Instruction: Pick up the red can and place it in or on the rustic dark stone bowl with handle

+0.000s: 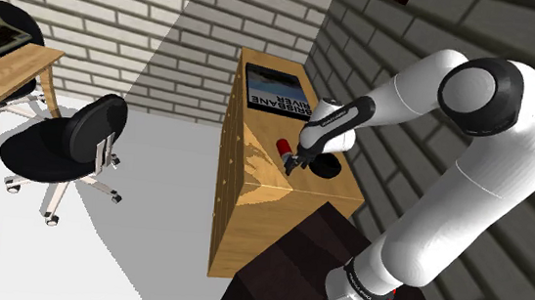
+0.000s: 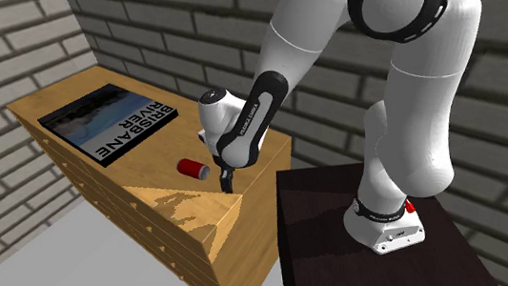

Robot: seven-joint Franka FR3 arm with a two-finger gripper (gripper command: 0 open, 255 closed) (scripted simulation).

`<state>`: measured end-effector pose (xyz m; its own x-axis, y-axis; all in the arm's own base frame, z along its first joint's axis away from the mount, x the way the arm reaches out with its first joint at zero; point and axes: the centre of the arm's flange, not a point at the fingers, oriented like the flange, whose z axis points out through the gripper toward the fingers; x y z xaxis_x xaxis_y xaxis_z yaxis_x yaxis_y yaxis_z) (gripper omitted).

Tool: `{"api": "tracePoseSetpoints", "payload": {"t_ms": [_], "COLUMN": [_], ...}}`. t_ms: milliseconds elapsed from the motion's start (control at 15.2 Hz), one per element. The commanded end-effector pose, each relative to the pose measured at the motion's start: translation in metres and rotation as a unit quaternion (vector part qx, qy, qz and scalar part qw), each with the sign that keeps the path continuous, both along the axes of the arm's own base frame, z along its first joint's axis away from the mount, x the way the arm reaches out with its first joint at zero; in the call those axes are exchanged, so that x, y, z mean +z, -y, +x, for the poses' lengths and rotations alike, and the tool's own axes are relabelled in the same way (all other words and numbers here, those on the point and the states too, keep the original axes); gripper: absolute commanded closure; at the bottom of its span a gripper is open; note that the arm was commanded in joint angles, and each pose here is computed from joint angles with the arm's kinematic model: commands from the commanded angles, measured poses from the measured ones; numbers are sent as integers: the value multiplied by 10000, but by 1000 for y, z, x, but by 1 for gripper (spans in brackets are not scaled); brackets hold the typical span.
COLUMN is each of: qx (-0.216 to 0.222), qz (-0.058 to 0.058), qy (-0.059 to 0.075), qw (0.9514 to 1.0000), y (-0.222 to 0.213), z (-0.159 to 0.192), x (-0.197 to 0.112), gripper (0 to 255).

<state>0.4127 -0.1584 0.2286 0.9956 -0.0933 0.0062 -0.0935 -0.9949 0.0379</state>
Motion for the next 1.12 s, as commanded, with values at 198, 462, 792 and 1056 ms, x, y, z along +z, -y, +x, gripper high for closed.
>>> {"api": "tracePoseSetpoints", "payload": {"t_ms": [198,462,792,1056], "qx": [-1,-1,-1,-1], "qz": [-1,-1,-1,-1], "qy": [3,3,2,2], "qw": [10000,10000,10000,10000], "y": [0,0,0,0], "z": [0,0,0,0], "x": [-14,-14,-14,-14], "gripper": [0,0,255,255]}}
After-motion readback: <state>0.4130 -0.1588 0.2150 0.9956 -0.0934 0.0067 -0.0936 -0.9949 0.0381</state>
